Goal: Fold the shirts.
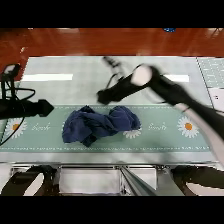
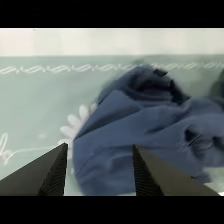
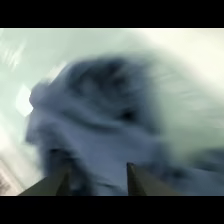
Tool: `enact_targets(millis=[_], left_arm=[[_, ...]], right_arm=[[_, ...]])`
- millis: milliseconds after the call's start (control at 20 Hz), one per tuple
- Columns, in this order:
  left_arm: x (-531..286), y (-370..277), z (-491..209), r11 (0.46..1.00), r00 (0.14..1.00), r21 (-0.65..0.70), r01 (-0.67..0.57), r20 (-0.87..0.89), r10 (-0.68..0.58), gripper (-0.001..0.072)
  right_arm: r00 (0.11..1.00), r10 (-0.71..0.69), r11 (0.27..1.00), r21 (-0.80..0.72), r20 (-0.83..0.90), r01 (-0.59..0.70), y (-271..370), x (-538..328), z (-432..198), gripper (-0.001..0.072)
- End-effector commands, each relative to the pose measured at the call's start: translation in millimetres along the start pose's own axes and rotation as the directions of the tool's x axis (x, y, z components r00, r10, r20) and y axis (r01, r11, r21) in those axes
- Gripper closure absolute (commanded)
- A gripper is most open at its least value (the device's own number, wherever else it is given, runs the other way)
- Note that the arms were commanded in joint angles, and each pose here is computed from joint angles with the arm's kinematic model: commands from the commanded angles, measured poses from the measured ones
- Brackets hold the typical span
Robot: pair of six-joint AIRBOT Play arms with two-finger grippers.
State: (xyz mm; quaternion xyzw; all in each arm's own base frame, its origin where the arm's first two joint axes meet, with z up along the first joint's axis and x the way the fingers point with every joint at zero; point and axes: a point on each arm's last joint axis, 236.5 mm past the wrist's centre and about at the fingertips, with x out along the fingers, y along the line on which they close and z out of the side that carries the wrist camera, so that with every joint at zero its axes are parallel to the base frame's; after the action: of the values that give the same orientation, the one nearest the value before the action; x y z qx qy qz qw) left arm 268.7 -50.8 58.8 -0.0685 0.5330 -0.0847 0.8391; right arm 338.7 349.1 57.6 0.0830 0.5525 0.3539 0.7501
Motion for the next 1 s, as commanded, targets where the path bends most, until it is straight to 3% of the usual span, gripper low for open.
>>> enact_targets(millis=[0,150,300,550,800,950], left_arm=[[17,37,-58,0.994,0.975,-0.034,-0.105,-0.201,0.097,0.0203],[48,50,-119,0.96,0.941,-0.257,-0.113,-0.337,0.021,0.0203],[74,30,-143,0.887,0.937,-0.462,0.009,-0.306,-0.169,0.0203],[82,11,-112,0.8,0.929,-0.578,0.162,-0.184,-0.321,0.0203],[112,13,-130,0.748,0.876,-0.651,0.125,-0.281,-0.391,0.0203],[131,13,-114,0.698,0.883,-0.696,0.166,-0.21,-0.419,0.0203]], right_arm=[[0.967,-0.239,0.966,0.121,0.082,0.229,-104,-102,12,0.0304],[0.922,-0.374,0.887,0.328,0.1,0.324,-183,-156,-42,0.0304],[0.923,-0.373,0.817,0.506,0.099,0.276,-219,-153,-125,0.0304],[0.95,-0.272,0.782,0.611,0.151,0.127,-212,-127,-186,0.0304],[0.962,-0.234,0.789,0.607,0.143,0.101,-205,-119,-192,0.0304],[0.962,-0.23,0.79,0.605,0.144,0.098,-204,-119,-192,0.0304]])
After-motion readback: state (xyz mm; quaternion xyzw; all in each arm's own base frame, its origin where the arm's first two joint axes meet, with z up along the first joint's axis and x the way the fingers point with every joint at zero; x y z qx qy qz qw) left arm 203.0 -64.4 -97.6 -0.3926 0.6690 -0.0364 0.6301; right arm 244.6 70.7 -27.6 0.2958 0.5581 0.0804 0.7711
